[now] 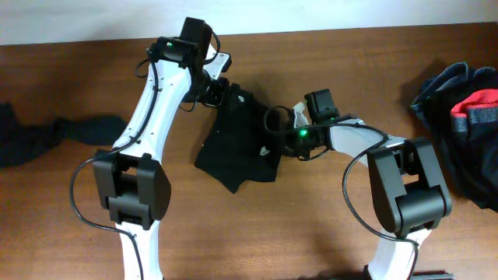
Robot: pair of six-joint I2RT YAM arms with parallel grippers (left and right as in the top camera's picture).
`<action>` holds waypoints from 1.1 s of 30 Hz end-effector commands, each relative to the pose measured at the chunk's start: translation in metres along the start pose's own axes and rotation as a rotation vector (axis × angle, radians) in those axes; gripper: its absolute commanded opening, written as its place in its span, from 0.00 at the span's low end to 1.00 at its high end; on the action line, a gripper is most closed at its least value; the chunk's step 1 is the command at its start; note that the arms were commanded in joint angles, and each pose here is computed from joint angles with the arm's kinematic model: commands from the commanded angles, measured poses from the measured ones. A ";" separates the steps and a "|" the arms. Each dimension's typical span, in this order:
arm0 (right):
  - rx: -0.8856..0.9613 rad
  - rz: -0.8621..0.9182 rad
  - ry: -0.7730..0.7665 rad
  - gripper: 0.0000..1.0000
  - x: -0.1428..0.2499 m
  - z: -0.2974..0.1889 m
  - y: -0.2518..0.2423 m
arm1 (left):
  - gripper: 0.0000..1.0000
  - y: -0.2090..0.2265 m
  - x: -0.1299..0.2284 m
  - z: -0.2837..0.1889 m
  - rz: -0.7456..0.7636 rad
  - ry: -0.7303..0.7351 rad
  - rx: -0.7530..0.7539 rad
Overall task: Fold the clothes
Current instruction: 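Lift the black bundle with the right gripper and carry it rightward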
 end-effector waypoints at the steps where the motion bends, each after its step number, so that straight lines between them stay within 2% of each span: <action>1: -0.024 -0.055 0.001 0.04 -0.002 0.000 0.005 | 0.99 0.000 -0.002 -0.003 0.005 -0.018 0.011; 12: -0.040 -0.264 -0.018 0.04 -0.011 -0.040 0.060 | 0.99 0.028 0.002 -0.009 -0.054 -0.032 -0.006; 24: 0.168 -0.376 -0.057 0.04 -0.018 -0.095 0.110 | 0.99 0.060 0.006 -0.017 -0.118 -0.059 -0.029; 33: 0.214 -0.418 -0.155 0.04 -0.024 -0.129 0.141 | 0.99 0.066 0.007 -0.018 -0.129 -0.066 -0.035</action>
Point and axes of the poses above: each gripper's point midway between its finger pads, its own z axis out along the fingers, its own y axis along the line the jaws close on, x = y × z, the point moved 10 cm from there along -z, back along the fingers, and after that the axes turned 5 degrees about z, right-handed, at the moved point
